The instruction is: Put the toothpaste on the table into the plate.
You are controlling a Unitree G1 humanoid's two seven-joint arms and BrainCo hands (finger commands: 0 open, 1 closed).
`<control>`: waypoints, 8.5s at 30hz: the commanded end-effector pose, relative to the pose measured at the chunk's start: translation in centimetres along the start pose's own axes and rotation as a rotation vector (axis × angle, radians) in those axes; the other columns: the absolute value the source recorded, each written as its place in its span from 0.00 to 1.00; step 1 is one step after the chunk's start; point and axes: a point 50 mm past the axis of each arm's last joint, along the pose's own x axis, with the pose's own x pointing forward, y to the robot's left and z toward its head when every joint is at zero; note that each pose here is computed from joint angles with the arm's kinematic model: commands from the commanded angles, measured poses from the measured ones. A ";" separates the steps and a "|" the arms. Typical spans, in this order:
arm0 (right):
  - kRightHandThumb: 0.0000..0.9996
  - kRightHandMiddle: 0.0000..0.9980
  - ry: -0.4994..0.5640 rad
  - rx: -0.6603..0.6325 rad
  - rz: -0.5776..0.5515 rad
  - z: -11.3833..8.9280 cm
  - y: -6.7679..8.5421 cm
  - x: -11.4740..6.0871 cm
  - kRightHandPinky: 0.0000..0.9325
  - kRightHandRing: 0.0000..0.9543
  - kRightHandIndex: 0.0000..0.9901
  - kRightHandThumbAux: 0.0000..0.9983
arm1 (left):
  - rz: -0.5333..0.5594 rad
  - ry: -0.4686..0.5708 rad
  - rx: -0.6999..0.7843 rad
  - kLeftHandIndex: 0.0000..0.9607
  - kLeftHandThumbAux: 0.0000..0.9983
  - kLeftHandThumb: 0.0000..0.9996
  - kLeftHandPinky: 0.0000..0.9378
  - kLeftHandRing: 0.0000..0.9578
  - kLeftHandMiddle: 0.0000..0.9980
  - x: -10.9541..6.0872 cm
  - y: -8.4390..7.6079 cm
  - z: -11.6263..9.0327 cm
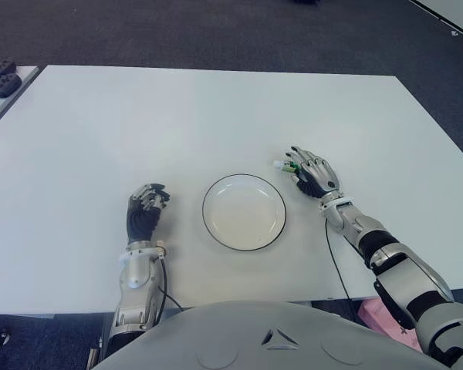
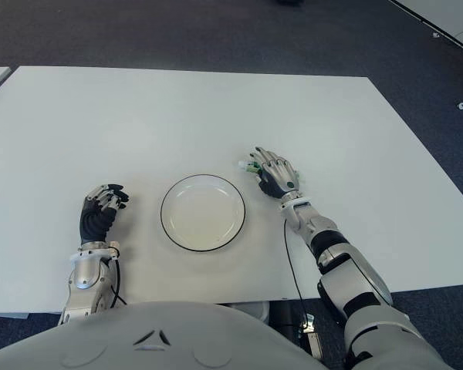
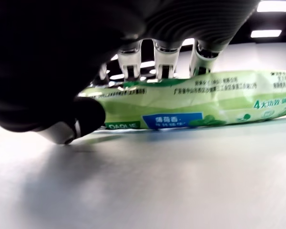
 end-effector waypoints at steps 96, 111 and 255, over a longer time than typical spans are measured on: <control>0.57 0.00 -0.132 -0.164 0.412 2.0 -2.8 -1.4 0.00 0.00 0.00 0.17 | 0.021 0.018 0.005 0.45 0.72 0.70 0.54 0.53 0.51 -0.3 0.4 -0.5; 0.59 0.00 -0.186 -0.305 0.576 1.1 -2.7 -1.9 0.00 0.00 0.00 0.12 | 0.024 0.014 0.008 0.45 0.72 0.70 0.54 0.52 0.51 -0.3 0.4 -0.4; 1.00 0.45 0.222 0.298 -0.029 1.7 2.5 -3.4 0.50 0.45 0.44 0.67 | 0.044 0.058 0.011 0.45 0.72 0.71 0.51 0.51 0.50 -1.1 1.3 0.0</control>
